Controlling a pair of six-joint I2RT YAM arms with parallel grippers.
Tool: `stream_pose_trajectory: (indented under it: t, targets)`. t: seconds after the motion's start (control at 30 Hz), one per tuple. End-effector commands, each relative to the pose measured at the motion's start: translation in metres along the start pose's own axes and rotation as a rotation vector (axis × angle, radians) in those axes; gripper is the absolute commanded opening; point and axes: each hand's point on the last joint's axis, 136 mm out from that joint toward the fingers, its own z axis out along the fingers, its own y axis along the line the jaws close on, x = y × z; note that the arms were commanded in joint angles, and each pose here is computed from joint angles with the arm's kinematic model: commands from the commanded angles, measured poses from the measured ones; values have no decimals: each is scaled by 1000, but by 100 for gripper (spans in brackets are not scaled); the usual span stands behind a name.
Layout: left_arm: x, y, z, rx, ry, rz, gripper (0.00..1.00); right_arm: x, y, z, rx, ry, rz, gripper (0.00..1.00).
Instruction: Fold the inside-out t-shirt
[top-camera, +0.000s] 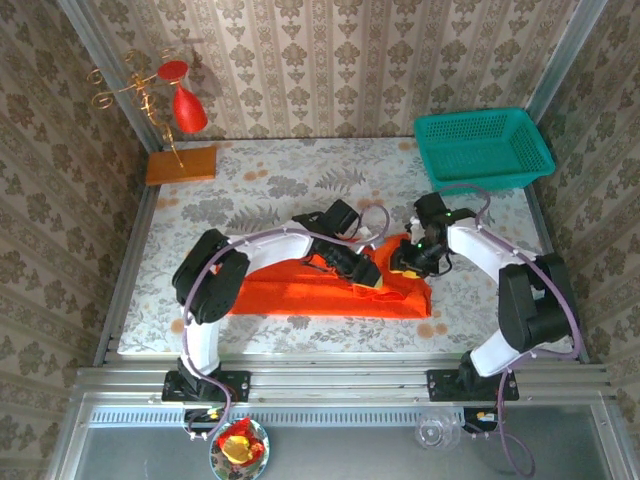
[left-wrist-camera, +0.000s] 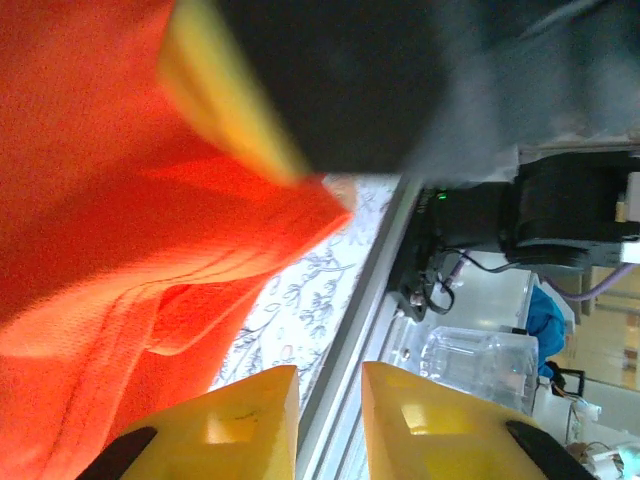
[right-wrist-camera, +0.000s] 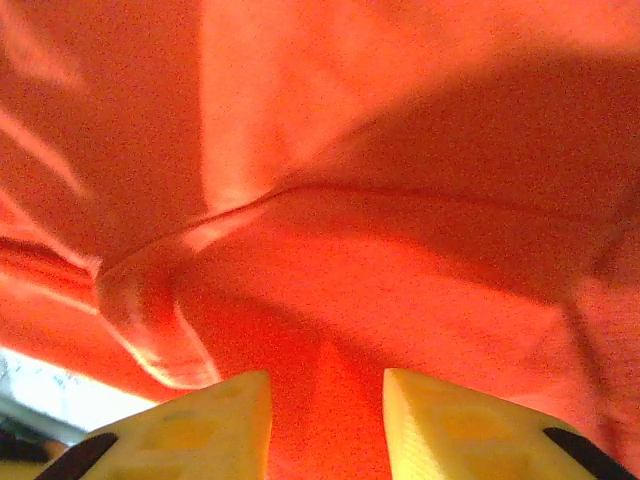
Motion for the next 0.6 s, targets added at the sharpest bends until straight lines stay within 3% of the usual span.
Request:
stream_pose_trajectory:
  t: [0.0,0.13,0.23,0.57]
  targets:
    - [-11,-3,-28,-48,-79,40,25,30,15,15,-61,130,-43,30]
    - [-14,24,-65,-178,-184,-43,25,54,-25,23,145,207,-9,26]
    - [-4,49,-97,-283,-250,-125,24,42,-48,6,290,142,5,26]
    - [78,131,-196,-543,-462,-437,20,-51,-42,-39,184,-134,60,28]
